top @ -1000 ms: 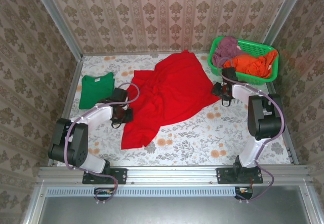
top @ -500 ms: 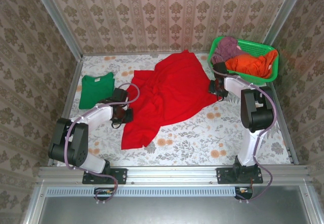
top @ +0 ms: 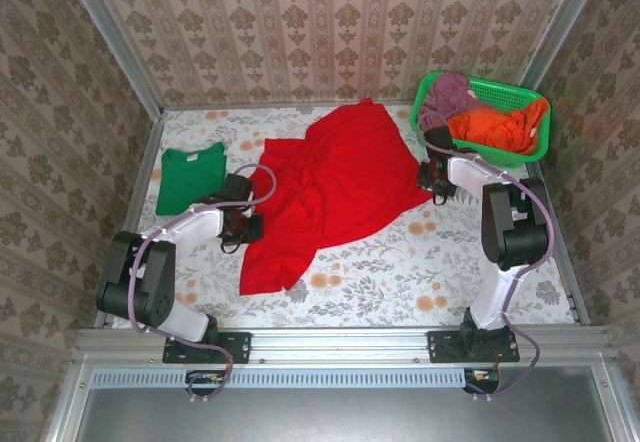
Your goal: Fold and stack the t-shirts
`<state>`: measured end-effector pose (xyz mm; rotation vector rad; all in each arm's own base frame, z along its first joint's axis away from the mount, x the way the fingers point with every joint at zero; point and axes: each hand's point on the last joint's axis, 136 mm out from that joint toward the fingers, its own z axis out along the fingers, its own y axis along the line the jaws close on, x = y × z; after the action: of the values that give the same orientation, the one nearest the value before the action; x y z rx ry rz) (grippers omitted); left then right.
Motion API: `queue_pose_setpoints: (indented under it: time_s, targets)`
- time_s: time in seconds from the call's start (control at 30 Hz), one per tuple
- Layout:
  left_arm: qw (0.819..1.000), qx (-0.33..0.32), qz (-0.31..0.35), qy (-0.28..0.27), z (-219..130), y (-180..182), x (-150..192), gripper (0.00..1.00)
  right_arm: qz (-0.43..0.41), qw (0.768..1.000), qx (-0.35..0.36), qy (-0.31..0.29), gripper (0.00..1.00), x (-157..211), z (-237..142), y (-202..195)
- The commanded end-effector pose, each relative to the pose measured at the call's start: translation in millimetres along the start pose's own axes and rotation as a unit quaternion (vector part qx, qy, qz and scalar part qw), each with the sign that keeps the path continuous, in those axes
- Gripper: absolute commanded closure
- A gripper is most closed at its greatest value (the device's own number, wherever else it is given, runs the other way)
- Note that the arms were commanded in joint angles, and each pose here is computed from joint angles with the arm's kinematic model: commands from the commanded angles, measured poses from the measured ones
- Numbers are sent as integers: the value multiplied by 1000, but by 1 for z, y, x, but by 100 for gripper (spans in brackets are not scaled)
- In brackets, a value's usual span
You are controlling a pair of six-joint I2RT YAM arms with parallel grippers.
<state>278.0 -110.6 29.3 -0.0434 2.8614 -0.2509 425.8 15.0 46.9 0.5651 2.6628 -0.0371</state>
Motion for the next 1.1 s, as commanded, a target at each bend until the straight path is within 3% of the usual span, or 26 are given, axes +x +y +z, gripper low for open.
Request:
queue_pose_setpoints:
  time_s: [0.0, 0.3, 0.43, 0.5, 0.67, 0.87, 1.07]
  targets:
    - [1000, 3, 6, 8, 2, 2, 4, 100, 0, 1000, 4, -10, 52, -17, -2, 4]
    - [1000, 4, 4, 4, 0, 1, 4, 100, -7, 999, 41, 33, 50, -10, 22, 3]
    - [1000, 4, 5, 4, 0, 2, 5, 100, -12, 998, 52, 45, 57, -3, 25, -2]
    - [1000, 4, 5, 4, 0, 2, 5, 100, -10, 998, 53, 39, 68, -4, 21, -5]
    - [1000, 3, 3, 1, -1, 4, 5, 100, 5, 999, 45, -3, 98, -10, -1, -10]
    - [1000, 1, -2, -20, -13, 5, -1, 100, 27, 997, 7, -66, 100, -18, -39, -10]
    - [995, 21, -21, -92, -64, 2, -21, 100, 42, 981, -61, -181, 100, -27, -116, -16]
